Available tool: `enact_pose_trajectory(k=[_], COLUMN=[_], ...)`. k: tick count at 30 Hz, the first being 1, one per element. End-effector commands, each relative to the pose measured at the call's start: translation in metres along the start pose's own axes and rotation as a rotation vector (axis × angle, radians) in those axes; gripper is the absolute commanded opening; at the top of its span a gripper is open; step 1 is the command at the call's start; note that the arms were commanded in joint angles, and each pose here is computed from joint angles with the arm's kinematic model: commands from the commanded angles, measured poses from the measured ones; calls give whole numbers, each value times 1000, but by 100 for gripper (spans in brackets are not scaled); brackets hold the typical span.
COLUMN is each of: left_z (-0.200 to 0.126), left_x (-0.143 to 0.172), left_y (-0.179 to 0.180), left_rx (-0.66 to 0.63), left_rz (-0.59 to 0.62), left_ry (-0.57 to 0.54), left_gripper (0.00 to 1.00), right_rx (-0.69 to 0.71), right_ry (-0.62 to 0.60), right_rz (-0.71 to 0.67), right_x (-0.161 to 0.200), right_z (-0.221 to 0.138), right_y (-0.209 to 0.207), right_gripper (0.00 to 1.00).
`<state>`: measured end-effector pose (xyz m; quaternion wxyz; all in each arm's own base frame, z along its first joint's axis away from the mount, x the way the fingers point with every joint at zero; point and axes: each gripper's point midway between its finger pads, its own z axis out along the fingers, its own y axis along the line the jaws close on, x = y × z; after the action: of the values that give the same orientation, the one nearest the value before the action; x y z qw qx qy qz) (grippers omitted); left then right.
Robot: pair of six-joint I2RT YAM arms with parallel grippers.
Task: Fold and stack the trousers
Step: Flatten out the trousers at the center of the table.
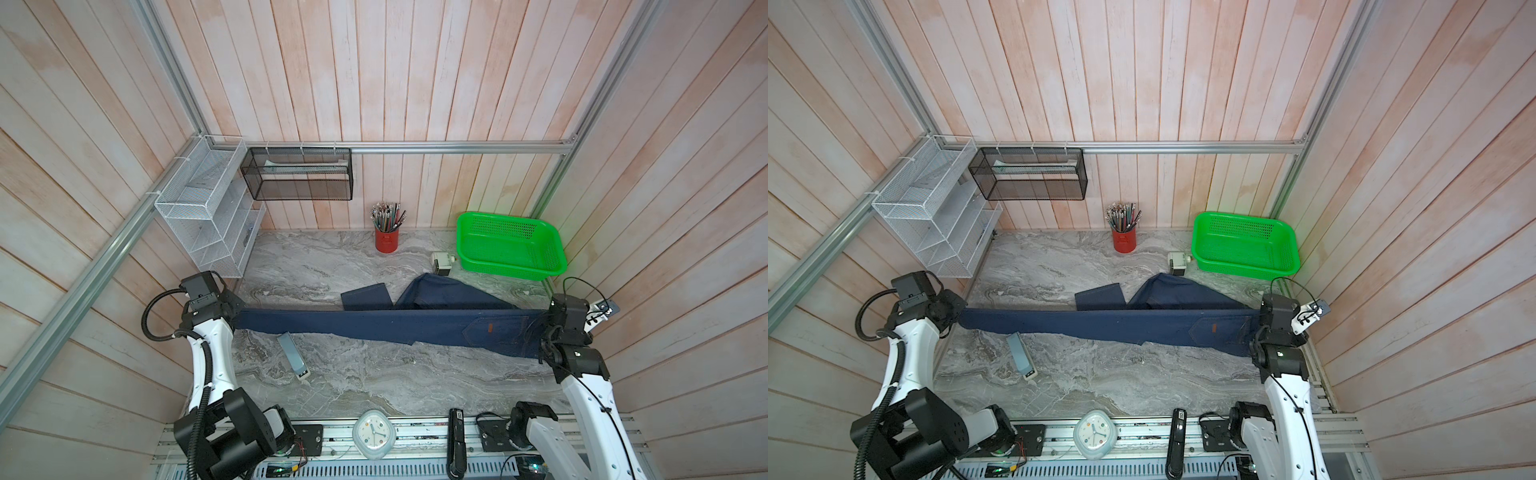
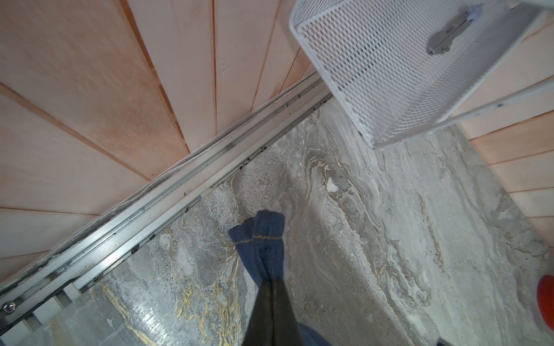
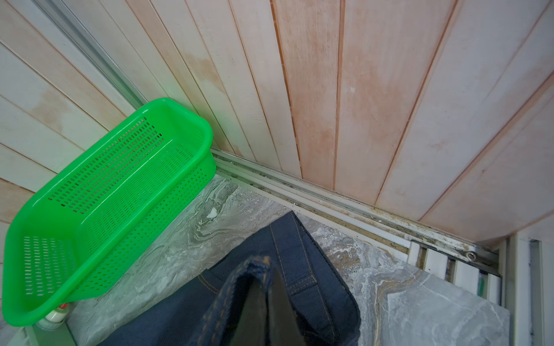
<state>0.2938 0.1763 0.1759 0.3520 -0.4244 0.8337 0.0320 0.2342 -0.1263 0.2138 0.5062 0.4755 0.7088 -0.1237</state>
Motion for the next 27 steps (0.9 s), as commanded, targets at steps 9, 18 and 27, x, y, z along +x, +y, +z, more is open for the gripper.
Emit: enact_pose_trajectory(k=[9, 18, 27], left_z=[-9, -15, -55], left_x=[-9, -2, -35], left_y=[41, 52, -31], left_rx=[-175, -174, 198], left_rz=[-21, -80, -52], left_ry=[-99, -108, -203], left_gripper=[9, 56, 55], right_rx=[157, 147, -95], right_ry=[-48, -39, 7], right_rz=[32, 68, 202], right_x=[4, 13, -17], right_z=[-8, -20, -42], right_y=[-45, -60, -6], right_gripper=[13, 56, 75])
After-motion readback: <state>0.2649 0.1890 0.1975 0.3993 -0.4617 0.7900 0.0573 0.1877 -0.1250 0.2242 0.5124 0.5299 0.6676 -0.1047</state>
